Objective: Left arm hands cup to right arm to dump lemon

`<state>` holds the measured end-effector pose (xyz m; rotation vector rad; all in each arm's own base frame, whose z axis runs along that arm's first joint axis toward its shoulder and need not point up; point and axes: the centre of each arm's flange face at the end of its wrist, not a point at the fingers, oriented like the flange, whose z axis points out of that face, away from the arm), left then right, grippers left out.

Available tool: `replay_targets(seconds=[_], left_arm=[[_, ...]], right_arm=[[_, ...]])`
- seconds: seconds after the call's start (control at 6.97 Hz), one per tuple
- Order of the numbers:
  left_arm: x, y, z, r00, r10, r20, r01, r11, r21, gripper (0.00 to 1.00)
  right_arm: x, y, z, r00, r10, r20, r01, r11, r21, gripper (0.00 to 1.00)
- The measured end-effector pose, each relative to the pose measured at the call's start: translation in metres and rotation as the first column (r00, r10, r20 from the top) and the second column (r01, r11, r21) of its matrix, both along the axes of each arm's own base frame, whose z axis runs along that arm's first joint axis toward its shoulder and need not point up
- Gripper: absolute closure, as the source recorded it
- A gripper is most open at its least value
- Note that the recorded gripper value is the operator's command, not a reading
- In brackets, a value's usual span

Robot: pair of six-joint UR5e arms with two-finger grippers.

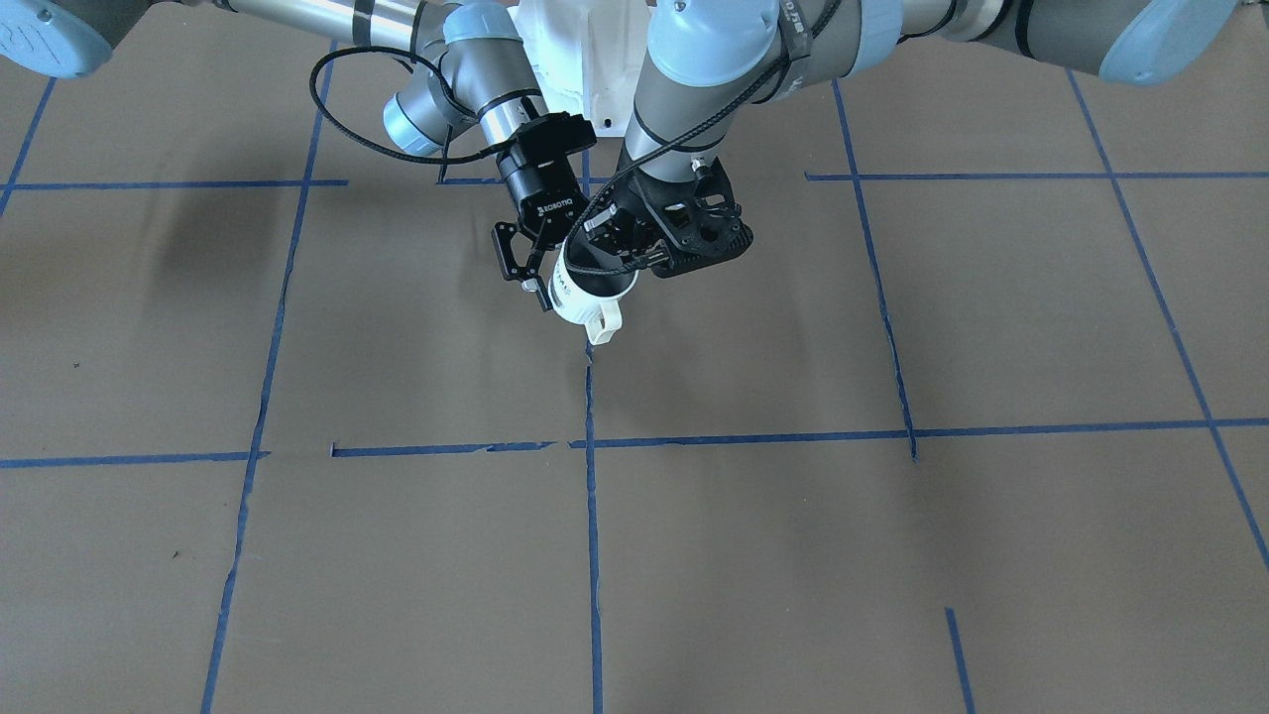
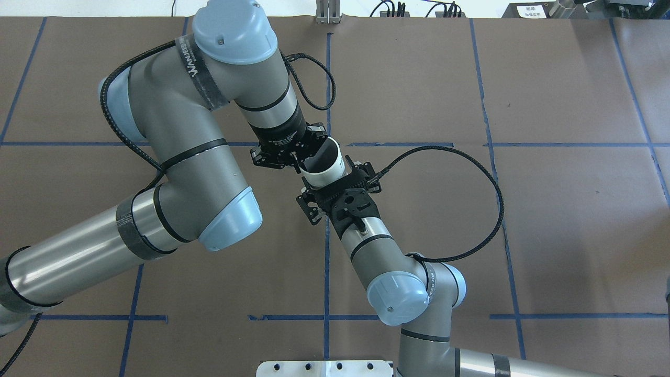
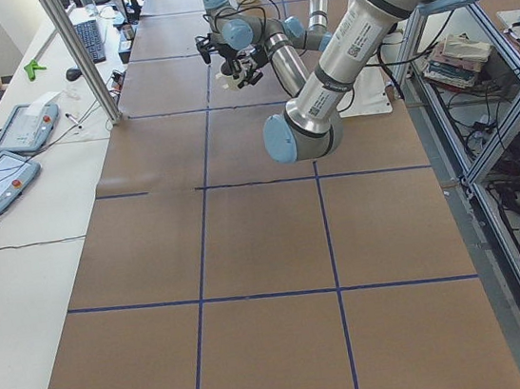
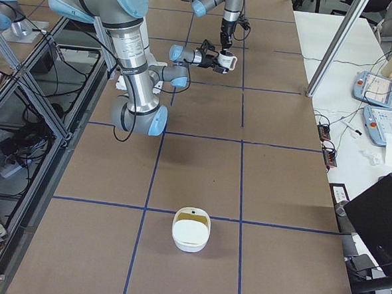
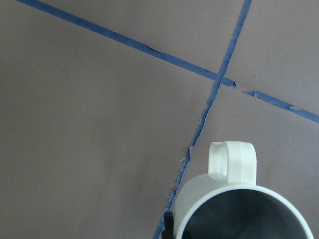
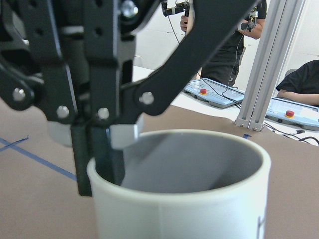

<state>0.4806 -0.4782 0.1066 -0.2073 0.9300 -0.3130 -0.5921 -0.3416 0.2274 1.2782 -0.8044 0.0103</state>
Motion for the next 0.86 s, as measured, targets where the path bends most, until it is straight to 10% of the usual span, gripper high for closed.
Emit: replay_targets(seconds=[0.86], left_arm=[[-0.0005,0.0003,-0.0061,1.000,-0.013,-0.006,0.013,1.000,-0.013,1.00]], right_arm=[[-0.0028,0.0065,0.0023,1.000,0.001,-0.007,-0.001,1.000,0.002,0.01]])
